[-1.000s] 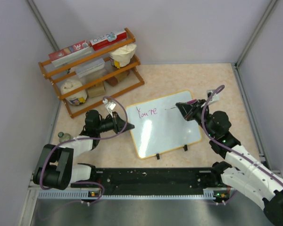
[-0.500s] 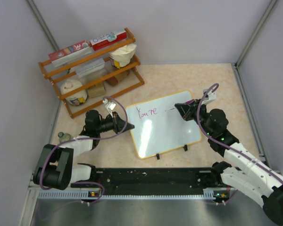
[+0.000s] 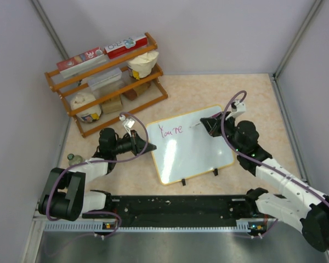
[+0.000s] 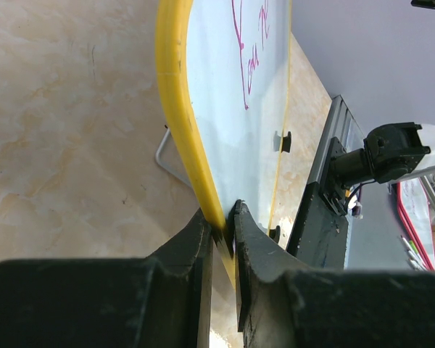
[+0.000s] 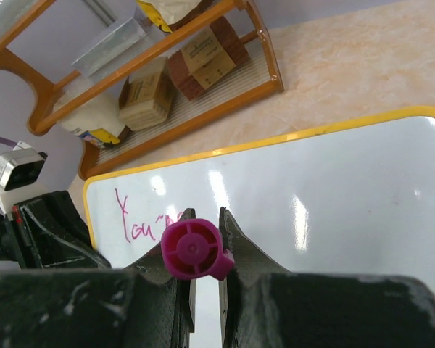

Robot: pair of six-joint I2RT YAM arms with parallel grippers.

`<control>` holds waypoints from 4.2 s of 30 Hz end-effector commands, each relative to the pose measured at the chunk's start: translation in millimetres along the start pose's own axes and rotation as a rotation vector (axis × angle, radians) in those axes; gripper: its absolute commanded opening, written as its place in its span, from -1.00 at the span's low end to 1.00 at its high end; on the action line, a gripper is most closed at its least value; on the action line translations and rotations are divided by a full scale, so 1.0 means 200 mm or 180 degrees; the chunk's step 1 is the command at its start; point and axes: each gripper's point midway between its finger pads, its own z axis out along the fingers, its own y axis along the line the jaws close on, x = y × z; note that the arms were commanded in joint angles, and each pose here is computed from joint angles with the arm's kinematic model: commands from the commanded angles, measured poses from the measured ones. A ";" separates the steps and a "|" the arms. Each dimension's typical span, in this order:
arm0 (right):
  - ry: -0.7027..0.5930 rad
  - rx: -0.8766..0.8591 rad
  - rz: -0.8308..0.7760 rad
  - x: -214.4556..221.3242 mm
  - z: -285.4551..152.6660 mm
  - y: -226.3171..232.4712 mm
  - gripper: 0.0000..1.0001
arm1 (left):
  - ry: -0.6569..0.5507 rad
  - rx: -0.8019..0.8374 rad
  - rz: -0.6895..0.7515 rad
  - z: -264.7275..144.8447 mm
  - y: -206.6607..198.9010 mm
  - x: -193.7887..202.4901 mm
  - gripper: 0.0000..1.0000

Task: Write a sentence on the whiteboard

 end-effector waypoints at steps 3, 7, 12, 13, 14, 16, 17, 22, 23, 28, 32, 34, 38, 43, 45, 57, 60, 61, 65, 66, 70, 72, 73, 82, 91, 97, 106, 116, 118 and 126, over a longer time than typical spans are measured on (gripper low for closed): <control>-0.0324 -0.0076 0.0035 -0.18 0.05 0.06 -1.00 | -0.0091 -0.0087 0.0311 0.01 0.03 -0.04 -1.00; -0.0382 0.0075 0.0072 -0.18 0.05 0.01 -1.00 | -0.0094 -0.0085 0.0320 0.01 0.03 -0.04 -1.00; -0.0489 0.0221 0.0096 -0.20 0.04 -0.03 -1.00 | -0.0091 -0.0087 0.0311 0.01 0.03 -0.04 -1.00; -0.0497 0.0233 0.0096 -0.20 0.04 -0.04 -1.00 | -0.0094 -0.0091 0.0316 0.01 0.04 -0.04 -1.00; -0.0491 0.0243 0.0087 -0.20 0.04 -0.04 -1.00 | -0.0094 -0.0091 0.0316 0.01 0.04 -0.04 -1.00; -0.0468 0.0263 0.0076 -0.19 0.05 -0.05 -1.00 | -0.0091 -0.0087 0.0316 0.01 0.03 -0.04 -1.00; -0.0453 0.0267 0.0070 -0.18 0.05 -0.05 -1.00 | -0.0088 -0.0078 0.0321 0.01 0.03 -0.04 -1.00; -0.0410 0.0311 0.0059 -0.15 0.06 -0.07 -1.00 | -0.0091 -0.0087 0.0316 0.01 0.03 -0.04 -1.00; -0.0399 0.0323 0.0054 -0.15 0.06 -0.08 -1.00 | -0.0091 -0.0087 0.0316 0.01 0.03 -0.04 -1.00; -0.0341 0.0313 0.0046 -0.12 0.08 -0.08 -1.00 | -0.0094 -0.0085 0.0320 0.01 0.03 -0.04 -1.00; -0.0258 0.0232 0.0034 -0.10 0.10 -0.06 -1.00 | -0.0094 -0.0085 0.0320 0.01 0.03 -0.04 -1.00; -0.0225 0.0206 0.0028 -0.08 0.11 -0.06 -1.00 | -0.0091 -0.0087 0.0316 0.01 0.03 -0.04 -1.00; -0.0146 0.0151 0.0017 -0.06 0.11 -0.05 -1.00 | -0.0089 -0.0088 0.0317 0.01 0.04 -0.04 -1.00; -0.0069 0.0146 -0.0002 -0.02 0.09 -0.05 -1.00 | -0.0091 -0.0087 0.0321 0.01 0.04 -0.04 -1.00; -0.0039 0.0163 -0.0006 -0.01 0.08 -0.06 -1.00 | -0.0094 -0.0085 0.0320 0.01 0.03 -0.04 -1.00; -0.0002 0.0275 -0.0031 0.04 0.02 -0.11 -1.00 | -0.0089 -0.0088 0.0312 0.01 0.04 -0.04 -1.00; -0.0022 0.0309 -0.0032 0.04 0.02 -0.12 -1.00 | -0.0094 -0.0091 0.0316 0.01 0.04 -0.04 -1.00; -0.0028 0.0328 -0.0033 0.04 0.02 -0.13 -1.00 | -0.0096 -0.0090 0.0320 0.01 0.03 -0.04 -1.00; -0.0096 0.0396 -0.0029 0.01 0.02 -0.15 -1.00 | -0.0091 -0.0092 0.0312 0.01 0.04 -0.04 -1.00; -0.0119 0.0388 -0.0029 0.00 0.02 -0.14 -1.00 | -0.0091 -0.0087 0.0316 0.01 0.03 -0.04 -1.00; -0.0165 0.0446 -0.0029 -0.03 0.04 -0.15 -1.00 | -0.0091 -0.0092 0.0312 0.01 0.04 -0.04 -1.00; -0.0189 0.0449 -0.0029 -0.05 0.04 -0.14 -1.00 | -0.0094 -0.0085 0.0320 0.01 0.03 -0.04 -1.00; -0.0210 0.0465 -0.0029 -0.06 0.04 -0.14 -1.00 | -0.0091 -0.0092 0.0312 0.01 0.04 -0.04 -1.00; -0.0288 0.0487 -0.0002 -0.10 0.06 -0.14 -1.00 | -0.0091 -0.0087 0.0316 0.01 0.03 -0.04 -1.00; -0.0295 0.0477 0.0013 -0.11 0.08 -0.13 -1.00 | -0.0094 -0.0091 0.0316 0.01 0.03 -0.04 -1.00; -0.0254 0.0473 0.0021 -0.09 0.08 -0.13 -1.00 | -0.0091 -0.0087 0.0316 0.01 0.03 -0.04 -1.00; -0.0128 0.0462 -0.0035 -0.03 0.05 -0.15 -1.00 | -0.0091 -0.0087 0.0316 0.01 0.03 -0.04 -1.00; -0.0042 0.0471 -0.0051 0.03 0.02 -0.17 -1.00 | -0.0096 -0.0090 0.0320 0.01 0.04 -0.04 -1.00; -0.0027 0.0475 -0.0052 0.04 0.01 -0.18 -1.00 | -0.0094 -0.0091 0.0316 0.01 0.04 -0.04 -1.00; -0.0021 0.0512 -0.0049 0.06 0.00 -0.19 -1.00 | -0.0096 -0.0090 0.0320 0.01 0.03 -0.04 -1.00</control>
